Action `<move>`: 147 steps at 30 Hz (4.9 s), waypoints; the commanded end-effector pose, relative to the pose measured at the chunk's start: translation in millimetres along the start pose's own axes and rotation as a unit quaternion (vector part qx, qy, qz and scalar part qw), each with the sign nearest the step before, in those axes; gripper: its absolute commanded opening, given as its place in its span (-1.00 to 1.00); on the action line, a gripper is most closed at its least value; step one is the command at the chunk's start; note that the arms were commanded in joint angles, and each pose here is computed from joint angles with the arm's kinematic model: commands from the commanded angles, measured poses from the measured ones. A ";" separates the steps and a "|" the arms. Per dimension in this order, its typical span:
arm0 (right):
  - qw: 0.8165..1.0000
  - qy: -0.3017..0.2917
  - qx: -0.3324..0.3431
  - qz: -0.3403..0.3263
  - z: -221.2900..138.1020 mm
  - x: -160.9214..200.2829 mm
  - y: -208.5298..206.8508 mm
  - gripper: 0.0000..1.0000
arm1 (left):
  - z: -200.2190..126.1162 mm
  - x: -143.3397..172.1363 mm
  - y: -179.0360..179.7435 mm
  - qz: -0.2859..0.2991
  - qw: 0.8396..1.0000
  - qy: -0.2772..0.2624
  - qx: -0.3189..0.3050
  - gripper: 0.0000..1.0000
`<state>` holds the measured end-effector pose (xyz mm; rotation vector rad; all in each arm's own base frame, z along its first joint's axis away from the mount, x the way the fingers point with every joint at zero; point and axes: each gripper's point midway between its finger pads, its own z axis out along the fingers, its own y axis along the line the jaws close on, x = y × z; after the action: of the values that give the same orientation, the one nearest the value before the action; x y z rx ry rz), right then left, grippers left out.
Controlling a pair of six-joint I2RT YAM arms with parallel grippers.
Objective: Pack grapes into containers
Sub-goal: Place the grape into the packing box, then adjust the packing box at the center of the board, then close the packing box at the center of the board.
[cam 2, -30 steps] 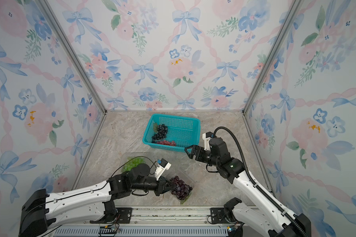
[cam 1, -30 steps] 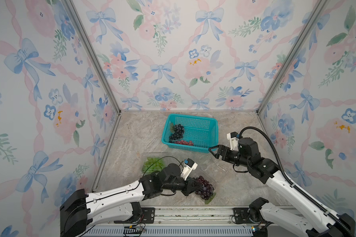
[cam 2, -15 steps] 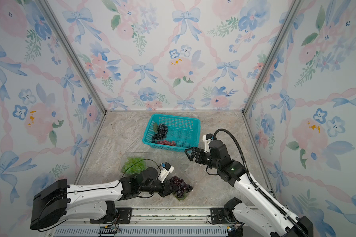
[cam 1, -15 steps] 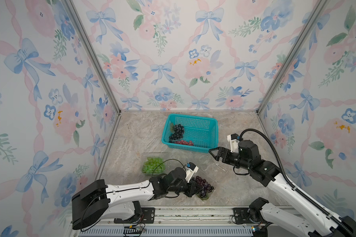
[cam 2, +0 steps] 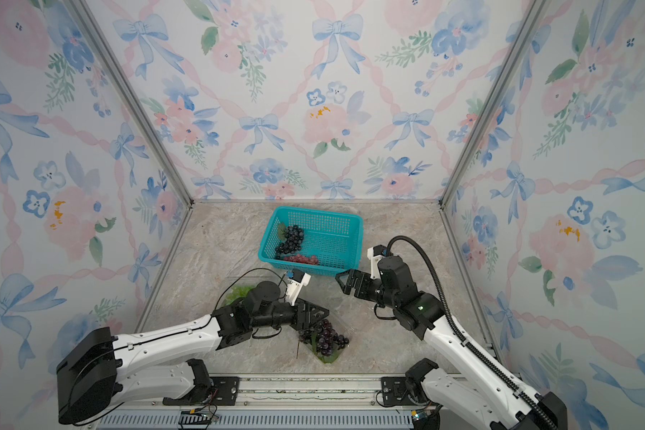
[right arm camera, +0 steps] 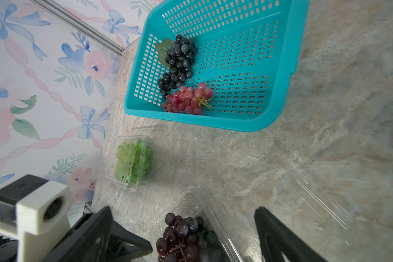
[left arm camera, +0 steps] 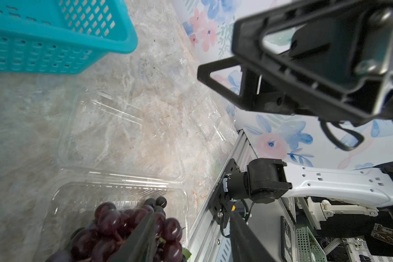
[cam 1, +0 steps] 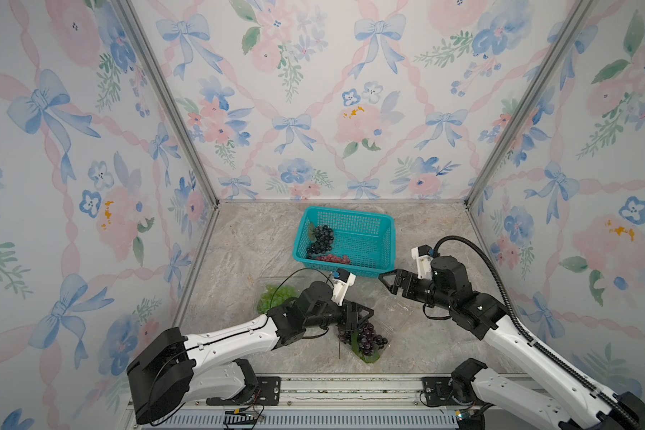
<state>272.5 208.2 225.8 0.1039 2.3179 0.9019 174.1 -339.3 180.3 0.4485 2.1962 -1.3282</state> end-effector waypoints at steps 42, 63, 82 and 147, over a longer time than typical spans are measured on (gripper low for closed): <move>0.989 0.112 0.092 -0.003 50.2 108.2 -43.5 -0.14 | -42.8 -27.5 84.0 -0.045 0.987 -0.058 -0.145 0.02; 0.992 0.089 0.085 0.012 -1.7 107.2 -62.5 0.43 | -32.0 19.6 119.5 -0.093 0.978 -0.005 -0.188 -0.03; 0.992 0.105 0.021 0.059 53.3 103.4 -68.9 0.62 | -20.9 80.4 107.2 -0.151 0.974 0.029 -0.165 -0.06; 0.990 0.109 -0.080 0.050 146.1 67.3 -49.9 0.74 | -6.5 -19.5 140.3 -0.111 0.968 -0.049 -0.221 -0.01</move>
<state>315.7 264.4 74.2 0.0744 2.4673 1.1782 261.1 -257.7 77.8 -0.1033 2.4569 -0.8302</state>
